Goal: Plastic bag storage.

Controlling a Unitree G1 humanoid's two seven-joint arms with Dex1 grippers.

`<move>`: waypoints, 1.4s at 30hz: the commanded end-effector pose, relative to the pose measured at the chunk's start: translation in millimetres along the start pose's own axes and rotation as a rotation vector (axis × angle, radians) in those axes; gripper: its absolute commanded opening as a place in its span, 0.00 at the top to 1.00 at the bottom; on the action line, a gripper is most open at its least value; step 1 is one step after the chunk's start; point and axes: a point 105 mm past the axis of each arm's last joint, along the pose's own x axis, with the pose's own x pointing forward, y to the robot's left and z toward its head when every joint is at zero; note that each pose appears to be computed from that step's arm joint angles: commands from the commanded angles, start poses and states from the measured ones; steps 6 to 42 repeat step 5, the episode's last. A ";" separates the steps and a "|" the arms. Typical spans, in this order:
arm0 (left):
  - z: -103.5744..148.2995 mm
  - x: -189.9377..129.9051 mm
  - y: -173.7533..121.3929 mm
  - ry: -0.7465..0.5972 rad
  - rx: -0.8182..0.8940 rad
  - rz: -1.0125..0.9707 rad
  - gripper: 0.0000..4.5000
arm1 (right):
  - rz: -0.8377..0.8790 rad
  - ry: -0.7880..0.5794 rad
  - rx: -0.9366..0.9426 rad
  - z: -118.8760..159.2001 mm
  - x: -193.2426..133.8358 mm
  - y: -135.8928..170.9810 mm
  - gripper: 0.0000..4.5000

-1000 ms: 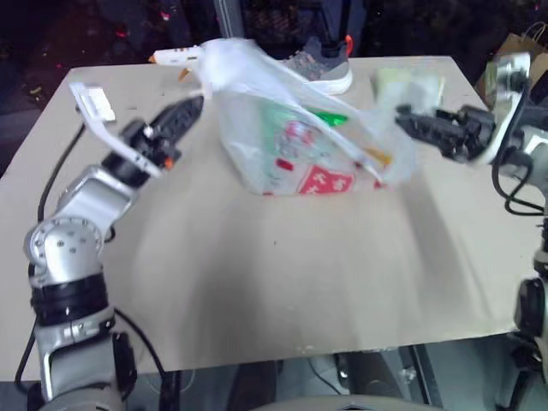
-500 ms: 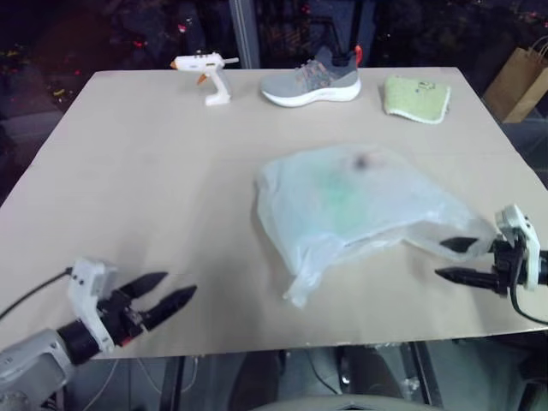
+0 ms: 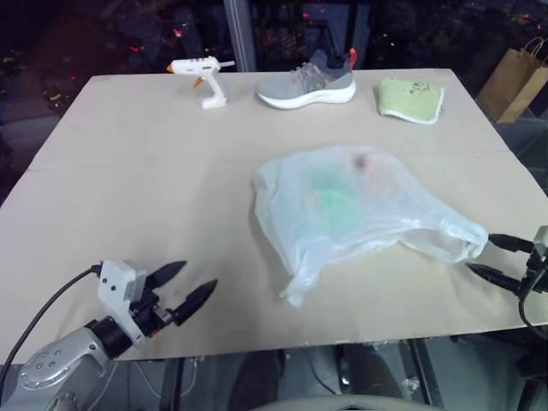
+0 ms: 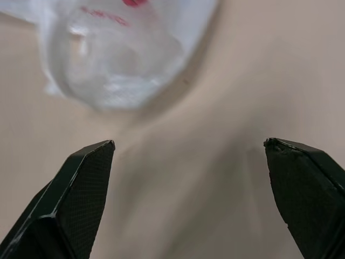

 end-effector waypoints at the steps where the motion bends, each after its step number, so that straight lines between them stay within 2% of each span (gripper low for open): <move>1: 1.8 -0.1 -1.8 -0.013 0.035 -0.010 0.01 | -0.070 -0.002 -0.035 2.7 -17.0 -15.6 0.00; 42: 0.9 -0.3 -1.1 -0.016 0.051 -0.008 0.01 | -0.071 -0.005 -0.027 -0.6 -20.8 -18.1 0.00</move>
